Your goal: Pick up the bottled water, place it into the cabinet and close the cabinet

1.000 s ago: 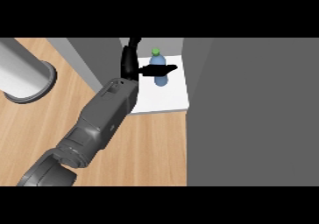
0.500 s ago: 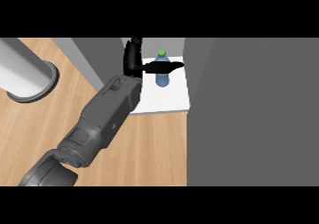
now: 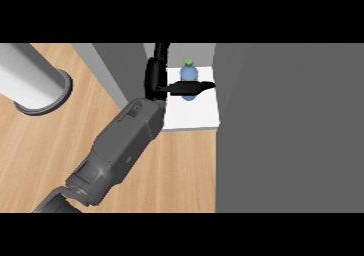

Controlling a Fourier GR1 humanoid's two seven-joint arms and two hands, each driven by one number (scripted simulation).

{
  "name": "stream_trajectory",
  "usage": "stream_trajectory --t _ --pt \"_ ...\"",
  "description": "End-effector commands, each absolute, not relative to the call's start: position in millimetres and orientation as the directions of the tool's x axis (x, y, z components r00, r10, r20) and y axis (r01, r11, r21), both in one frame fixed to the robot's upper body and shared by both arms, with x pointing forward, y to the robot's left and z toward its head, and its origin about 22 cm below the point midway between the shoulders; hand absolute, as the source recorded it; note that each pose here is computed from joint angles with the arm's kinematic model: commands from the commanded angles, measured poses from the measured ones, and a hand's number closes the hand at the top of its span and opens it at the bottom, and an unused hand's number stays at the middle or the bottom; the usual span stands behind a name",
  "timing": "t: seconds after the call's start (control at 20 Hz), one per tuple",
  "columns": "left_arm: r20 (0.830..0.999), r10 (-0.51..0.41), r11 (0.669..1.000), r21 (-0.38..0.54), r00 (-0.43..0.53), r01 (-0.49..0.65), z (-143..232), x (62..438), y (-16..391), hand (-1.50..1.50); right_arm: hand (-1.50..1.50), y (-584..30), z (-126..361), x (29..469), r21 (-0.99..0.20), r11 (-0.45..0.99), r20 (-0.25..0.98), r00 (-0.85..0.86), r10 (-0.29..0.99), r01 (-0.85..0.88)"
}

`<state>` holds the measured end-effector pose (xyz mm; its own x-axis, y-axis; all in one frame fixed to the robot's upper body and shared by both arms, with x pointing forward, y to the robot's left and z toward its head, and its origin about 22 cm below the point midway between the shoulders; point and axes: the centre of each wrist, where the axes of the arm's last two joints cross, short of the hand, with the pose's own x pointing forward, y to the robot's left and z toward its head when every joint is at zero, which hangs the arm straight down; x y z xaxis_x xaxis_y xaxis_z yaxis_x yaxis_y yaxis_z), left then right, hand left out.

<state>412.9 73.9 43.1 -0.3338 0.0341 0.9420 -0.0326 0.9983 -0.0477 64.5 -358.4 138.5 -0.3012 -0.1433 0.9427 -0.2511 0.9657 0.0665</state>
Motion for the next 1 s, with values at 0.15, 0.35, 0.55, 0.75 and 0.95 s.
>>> stream_trajectory --t 0.15,0.35,0.55,0.75,0.95 --pt "0.945 0.145 0.989 -0.129 -0.295 0.072 18.1 358.5 53.8 -1.5 -1.5 -335.0 164.0 51.8 0.02 0.965 0.943 -0.315 -0.105 -0.261" --pt "0.943 0.187 0.982 -0.173 -0.275 0.077 -4.8 318.1 54.4 -1.5 -1.5 -336.2 156.0 46.0 0.025 0.972 0.942 -0.321 -0.101 -0.232" --pt "0.932 0.221 0.975 -0.205 -0.286 0.087 1.9 286.1 45.2 -1.5 -1.5 -337.7 161.2 48.3 0.023 0.971 0.946 -0.309 -0.098 -0.239" --pt "0.927 0.25 0.968 -0.228 -0.28 0.107 -16.5 242.2 49.1 -1.5 -1.5 -331.5 159.5 41.7 0.013 0.973 0.94 -0.328 -0.091 -0.232" --pt "0.926 0.305 0.943 -0.26 -0.223 0.21 -15.5 220.4 74.6 1.5 1.5 -336.4 155.0 58.7 -0.012 0.963 0.94 -0.332 -0.081 -0.27"
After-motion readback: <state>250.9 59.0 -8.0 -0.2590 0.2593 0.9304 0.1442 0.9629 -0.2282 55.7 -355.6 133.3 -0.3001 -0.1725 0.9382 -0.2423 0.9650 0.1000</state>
